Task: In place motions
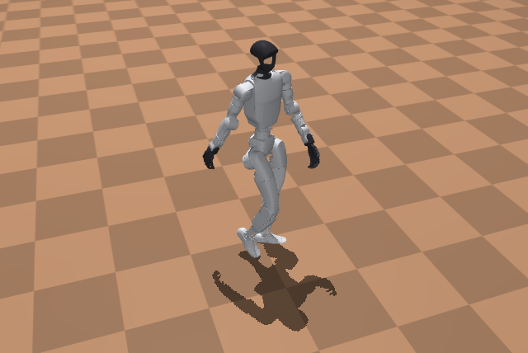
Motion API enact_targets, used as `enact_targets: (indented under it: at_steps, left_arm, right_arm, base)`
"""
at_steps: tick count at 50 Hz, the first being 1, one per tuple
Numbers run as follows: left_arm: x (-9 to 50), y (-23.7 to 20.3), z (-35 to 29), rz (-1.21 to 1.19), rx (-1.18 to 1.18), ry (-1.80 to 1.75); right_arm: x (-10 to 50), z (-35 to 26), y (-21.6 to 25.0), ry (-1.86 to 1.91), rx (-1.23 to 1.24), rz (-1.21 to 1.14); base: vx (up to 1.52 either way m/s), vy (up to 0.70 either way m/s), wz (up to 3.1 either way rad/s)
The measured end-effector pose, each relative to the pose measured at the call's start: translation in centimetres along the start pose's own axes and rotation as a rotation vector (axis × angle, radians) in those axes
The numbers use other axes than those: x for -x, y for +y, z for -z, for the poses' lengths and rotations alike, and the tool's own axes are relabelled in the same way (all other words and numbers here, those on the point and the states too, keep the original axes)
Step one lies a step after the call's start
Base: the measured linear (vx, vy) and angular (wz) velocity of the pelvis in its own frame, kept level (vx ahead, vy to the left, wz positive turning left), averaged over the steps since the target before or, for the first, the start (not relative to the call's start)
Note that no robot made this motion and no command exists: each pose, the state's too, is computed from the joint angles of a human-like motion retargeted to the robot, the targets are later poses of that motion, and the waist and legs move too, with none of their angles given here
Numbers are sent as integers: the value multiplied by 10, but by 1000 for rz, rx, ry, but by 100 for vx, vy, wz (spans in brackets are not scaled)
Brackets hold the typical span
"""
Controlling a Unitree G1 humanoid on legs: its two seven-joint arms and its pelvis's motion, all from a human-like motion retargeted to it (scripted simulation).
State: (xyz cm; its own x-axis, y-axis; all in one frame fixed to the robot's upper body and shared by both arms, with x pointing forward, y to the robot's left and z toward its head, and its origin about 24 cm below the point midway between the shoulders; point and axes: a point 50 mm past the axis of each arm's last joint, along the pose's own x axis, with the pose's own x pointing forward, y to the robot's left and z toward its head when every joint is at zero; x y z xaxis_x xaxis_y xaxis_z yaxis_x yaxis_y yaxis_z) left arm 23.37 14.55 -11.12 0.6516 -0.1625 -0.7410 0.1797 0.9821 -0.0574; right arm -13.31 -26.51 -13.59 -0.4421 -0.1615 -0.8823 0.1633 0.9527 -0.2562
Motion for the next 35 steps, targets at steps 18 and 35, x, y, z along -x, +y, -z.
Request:
enact_targets:
  at_steps: [18,35]
  left_arm:
    - [274,-78,328,-181,881,1306]
    - [173,-43,279,-179,668,1022]
  right_arm:
    - [381,-269,276,-1830,1149,-355]
    - [196,-244,226,-1213,1025,-363]
  base:
    - [8,-6,-126]
    - [8,2,68]
